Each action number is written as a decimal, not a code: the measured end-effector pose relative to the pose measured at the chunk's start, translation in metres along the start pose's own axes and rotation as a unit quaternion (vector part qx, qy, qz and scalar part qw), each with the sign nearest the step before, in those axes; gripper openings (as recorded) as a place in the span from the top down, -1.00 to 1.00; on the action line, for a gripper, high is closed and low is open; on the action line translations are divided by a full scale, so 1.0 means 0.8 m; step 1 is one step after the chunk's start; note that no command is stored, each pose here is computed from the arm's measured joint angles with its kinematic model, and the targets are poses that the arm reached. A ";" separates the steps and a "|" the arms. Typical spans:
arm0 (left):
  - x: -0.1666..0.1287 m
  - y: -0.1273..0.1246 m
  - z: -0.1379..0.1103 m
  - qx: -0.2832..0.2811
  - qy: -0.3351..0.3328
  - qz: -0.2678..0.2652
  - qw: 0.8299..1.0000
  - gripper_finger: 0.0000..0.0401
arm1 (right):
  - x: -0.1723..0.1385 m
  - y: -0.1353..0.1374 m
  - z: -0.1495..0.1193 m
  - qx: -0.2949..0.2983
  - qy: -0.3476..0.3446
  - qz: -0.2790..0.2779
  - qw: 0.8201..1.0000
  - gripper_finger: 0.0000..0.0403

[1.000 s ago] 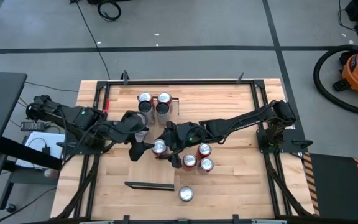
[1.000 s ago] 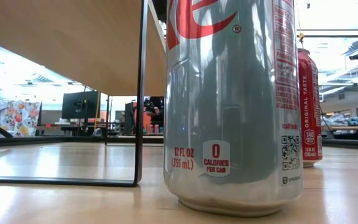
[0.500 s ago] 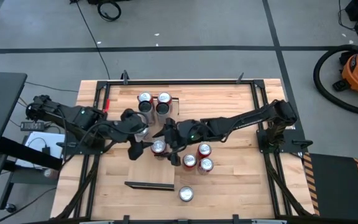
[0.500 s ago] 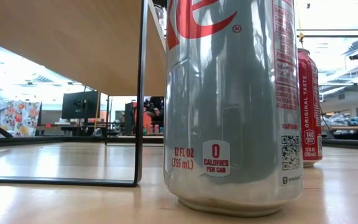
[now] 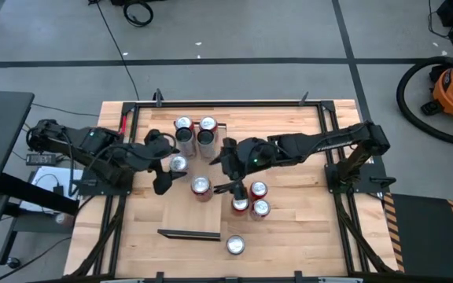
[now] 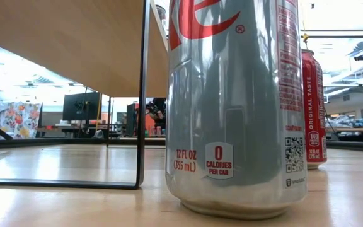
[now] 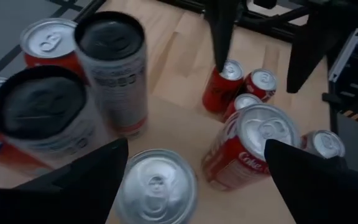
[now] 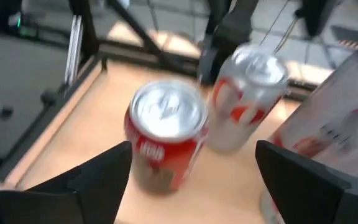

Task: Place canned beverage on shelf
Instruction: Put the top left red and white soda can on the shelf

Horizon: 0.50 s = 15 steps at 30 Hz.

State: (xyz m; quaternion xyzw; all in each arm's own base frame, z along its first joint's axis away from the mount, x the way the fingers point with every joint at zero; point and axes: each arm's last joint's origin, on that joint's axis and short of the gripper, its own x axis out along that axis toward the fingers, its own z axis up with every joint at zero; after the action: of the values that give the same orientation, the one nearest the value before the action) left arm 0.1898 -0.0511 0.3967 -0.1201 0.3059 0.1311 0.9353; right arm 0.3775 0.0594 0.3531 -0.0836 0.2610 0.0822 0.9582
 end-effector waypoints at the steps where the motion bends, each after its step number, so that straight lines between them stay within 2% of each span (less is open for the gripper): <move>1: -0.001 0.002 0.000 0.000 0.001 0.004 1.000 -0.94 | 0.000 0.000 -0.004 -0.001 0.015 0.010 1.000 -0.70; 3: -0.004 0.008 0.000 -0.004 0.000 0.010 1.000 -0.94 | 0.005 0.002 -0.015 0.003 0.047 0.037 0.998 -0.62; 7: -0.010 0.021 -0.001 -0.009 0.007 0.027 1.000 -0.94 | 0.018 0.006 -0.034 0.025 0.069 0.052 0.996 -0.44; 11: -0.016 0.027 -0.002 -0.014 0.011 0.022 1.000 -0.94 | 0.025 0.007 -0.039 0.029 0.049 0.053 0.997 -0.29; 15: -0.019 0.030 -0.006 -0.009 0.022 0.026 0.999 -0.94 | 0.036 0.006 -0.042 0.030 0.029 0.083 0.996 -0.19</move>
State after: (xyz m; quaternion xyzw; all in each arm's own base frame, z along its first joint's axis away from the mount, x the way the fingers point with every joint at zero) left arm 0.1681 -0.0328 0.3988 -0.1238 0.3283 0.1555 0.9234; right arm 0.3847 0.0608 0.3091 -0.0356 0.2969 0.1510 0.9422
